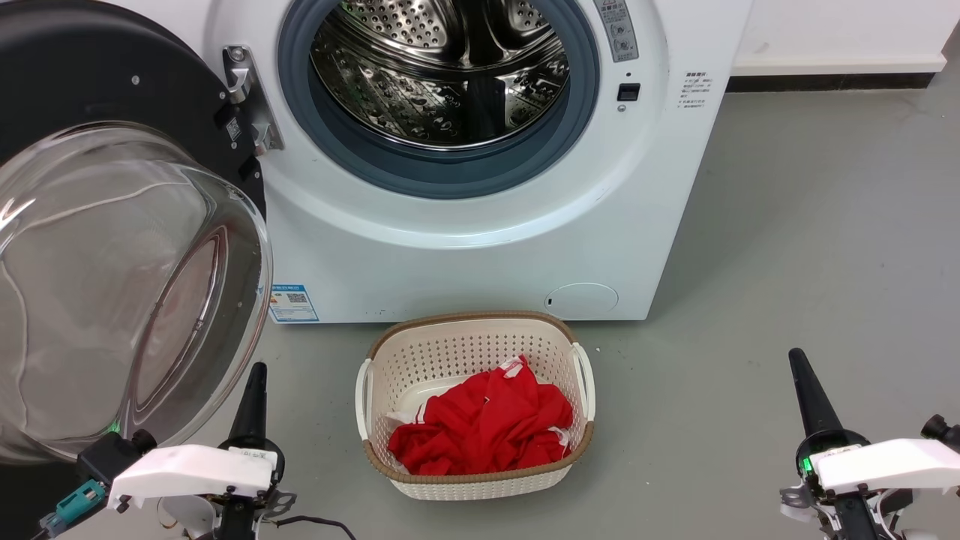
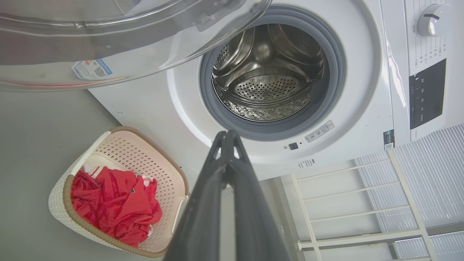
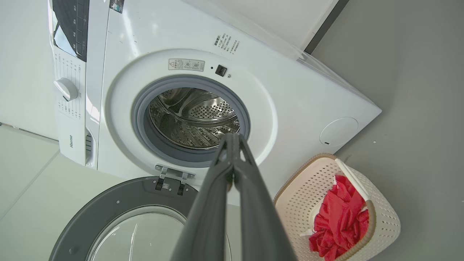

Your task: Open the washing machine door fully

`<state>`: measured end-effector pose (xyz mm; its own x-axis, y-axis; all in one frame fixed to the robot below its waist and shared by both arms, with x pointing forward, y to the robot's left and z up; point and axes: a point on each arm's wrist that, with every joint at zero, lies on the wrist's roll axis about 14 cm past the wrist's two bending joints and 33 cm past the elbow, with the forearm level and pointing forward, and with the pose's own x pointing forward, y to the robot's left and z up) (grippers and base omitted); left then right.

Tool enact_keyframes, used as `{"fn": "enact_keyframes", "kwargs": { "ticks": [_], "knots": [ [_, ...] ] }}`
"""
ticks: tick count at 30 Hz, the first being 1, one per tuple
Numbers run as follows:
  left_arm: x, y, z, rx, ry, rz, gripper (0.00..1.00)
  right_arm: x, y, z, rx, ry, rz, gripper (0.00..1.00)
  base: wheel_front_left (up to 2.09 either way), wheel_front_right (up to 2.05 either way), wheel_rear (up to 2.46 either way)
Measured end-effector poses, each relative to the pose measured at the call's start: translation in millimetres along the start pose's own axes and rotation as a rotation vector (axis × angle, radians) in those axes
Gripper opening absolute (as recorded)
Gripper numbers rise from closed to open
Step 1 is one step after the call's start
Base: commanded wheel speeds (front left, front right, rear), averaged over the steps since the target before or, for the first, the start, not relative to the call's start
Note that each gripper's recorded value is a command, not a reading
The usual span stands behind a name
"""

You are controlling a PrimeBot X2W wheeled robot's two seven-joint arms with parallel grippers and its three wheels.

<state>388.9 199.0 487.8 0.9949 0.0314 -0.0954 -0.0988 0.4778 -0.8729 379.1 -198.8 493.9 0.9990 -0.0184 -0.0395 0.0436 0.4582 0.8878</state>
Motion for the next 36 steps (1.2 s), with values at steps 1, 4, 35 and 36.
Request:
{"fn": "enact_keyframes", "kwargs": {
  "ticks": [1,4,35,36],
  "knots": [
    [0.4,-0.8,0.2,-0.013,-0.001,-0.003,0.00,-0.1,-0.3,0.1,0.011,0.000,-0.001,0.00,0.00,0.00,0.00],
    [0.4,-1.0,-0.1,-0.046,0.003,-0.004,0.00,0.8,0.3,0.5,0.042,0.000,0.000,0.00,0.00,0.00,0.00],
    [-1.9,-6.7,3.7,-0.335,0.012,-0.047,0.00,5.1,4.1,3.1,0.315,0.009,0.013,0.00,0.00,0.00,0.00],
    [-2.0,-7.2,3.9,-0.344,0.011,-0.050,0.00,5.1,4.1,3.2,0.323,0.008,0.013,0.00,0.00,0.00,0.00]
  ]
}}
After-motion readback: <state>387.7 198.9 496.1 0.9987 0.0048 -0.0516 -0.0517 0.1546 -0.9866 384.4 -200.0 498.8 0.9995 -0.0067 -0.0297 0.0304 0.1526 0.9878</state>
